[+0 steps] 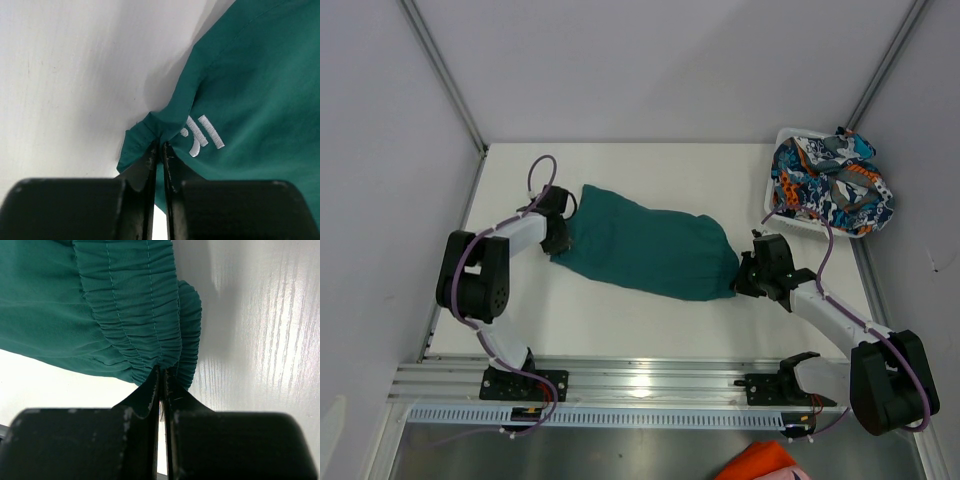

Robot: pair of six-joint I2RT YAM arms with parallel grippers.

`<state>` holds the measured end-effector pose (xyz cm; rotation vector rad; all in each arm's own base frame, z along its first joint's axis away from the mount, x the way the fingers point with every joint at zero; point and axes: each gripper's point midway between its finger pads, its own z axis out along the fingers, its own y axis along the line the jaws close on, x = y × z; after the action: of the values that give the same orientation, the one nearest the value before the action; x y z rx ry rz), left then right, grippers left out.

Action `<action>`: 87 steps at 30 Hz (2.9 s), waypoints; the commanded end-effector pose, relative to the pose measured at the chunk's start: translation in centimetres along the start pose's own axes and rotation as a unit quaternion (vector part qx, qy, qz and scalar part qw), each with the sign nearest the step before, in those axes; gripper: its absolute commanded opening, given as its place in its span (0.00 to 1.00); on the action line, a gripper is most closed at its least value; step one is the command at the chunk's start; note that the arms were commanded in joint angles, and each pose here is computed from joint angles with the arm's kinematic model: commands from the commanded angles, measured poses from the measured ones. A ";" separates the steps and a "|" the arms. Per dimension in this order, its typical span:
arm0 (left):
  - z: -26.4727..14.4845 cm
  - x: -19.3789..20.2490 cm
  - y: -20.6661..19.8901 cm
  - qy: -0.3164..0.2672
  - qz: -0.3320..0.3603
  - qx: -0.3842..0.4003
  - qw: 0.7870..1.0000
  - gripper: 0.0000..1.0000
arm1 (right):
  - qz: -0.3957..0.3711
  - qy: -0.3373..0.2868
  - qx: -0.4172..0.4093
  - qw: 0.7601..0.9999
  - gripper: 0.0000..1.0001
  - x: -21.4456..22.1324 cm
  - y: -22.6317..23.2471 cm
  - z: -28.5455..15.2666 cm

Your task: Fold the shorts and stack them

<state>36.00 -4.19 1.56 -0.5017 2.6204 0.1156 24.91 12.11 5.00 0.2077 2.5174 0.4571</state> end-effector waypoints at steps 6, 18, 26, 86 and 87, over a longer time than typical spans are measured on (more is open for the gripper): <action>0.0 1.2 0.6 0.013 0.008 -0.014 1.000 0.00 | -0.009 -0.009 -0.005 1.000 0.00 -0.8 0.6 -0.5; -9.3 -5.8 0.1 -0.092 -0.040 0.022 0.995 0.00 | -0.013 -0.125 -0.095 0.988 0.00 -7.3 5.7 -6.1; -19.7 -12.0 2.0 -0.181 -0.090 0.091 0.975 0.00 | -0.054 -0.232 -0.192 0.952 0.00 -12.7 10.8 -12.8; -51.7 -25.7 5.2 -0.476 -0.187 0.327 0.795 0.00 | -0.163 -0.373 -0.490 0.771 0.00 -32.6 30.4 -39.0; -51.8 -25.3 5.2 -0.479 -0.186 0.327 0.793 0.00 | -0.163 -0.373 -0.491 0.770 0.00 -32.3 30.3 -39.2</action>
<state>36.14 0.92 55.96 -0.5670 1.4741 -0.5161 37.43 22.33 56.41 -0.2511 1.4629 1.1741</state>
